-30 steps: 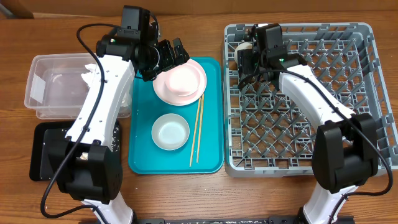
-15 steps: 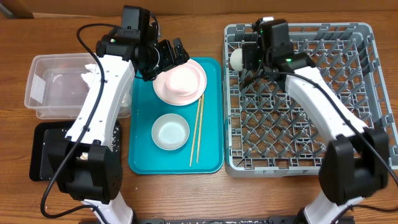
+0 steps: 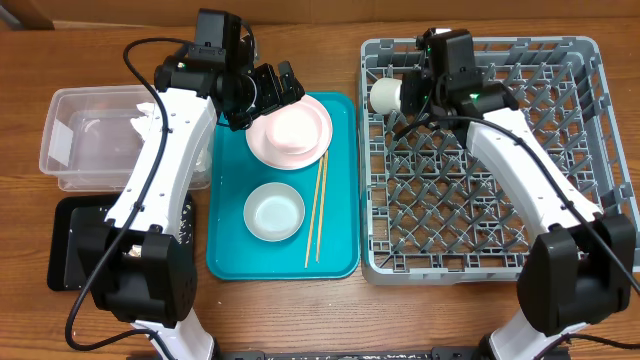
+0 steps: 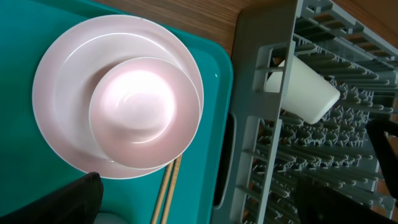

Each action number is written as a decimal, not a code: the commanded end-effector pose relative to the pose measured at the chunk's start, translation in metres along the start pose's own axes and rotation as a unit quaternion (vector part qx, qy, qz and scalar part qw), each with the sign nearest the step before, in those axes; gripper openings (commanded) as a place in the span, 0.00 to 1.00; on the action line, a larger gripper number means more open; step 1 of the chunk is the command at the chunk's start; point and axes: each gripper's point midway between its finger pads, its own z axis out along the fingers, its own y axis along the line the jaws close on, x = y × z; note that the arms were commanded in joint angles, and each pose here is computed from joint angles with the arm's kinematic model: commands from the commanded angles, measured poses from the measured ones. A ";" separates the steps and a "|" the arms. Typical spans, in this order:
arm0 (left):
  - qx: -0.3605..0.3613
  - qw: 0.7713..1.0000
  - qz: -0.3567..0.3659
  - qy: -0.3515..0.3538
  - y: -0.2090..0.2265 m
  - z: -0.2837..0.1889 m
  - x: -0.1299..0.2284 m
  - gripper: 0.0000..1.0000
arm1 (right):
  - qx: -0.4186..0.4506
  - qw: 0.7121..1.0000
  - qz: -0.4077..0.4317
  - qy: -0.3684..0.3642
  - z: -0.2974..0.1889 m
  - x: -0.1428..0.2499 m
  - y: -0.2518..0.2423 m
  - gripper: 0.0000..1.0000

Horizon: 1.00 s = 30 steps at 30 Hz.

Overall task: Sort waste into correct bins and load items into the dishwasher
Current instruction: 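Lower the white cup upside down into the rack's back-left corner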

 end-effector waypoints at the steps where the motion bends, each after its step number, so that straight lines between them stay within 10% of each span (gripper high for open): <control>1: 0.001 1.000 0.003 -0.011 -0.004 -0.006 -0.004 1.00 | 0.009 1.000 0.006 0.016 0.015 0.008 -0.005 0.15; 30: 0.001 1.000 0.003 -0.011 -0.004 -0.006 -0.004 1.00 | -0.110 0.994 -0.003 -0.023 0.028 -0.012 0.039 0.36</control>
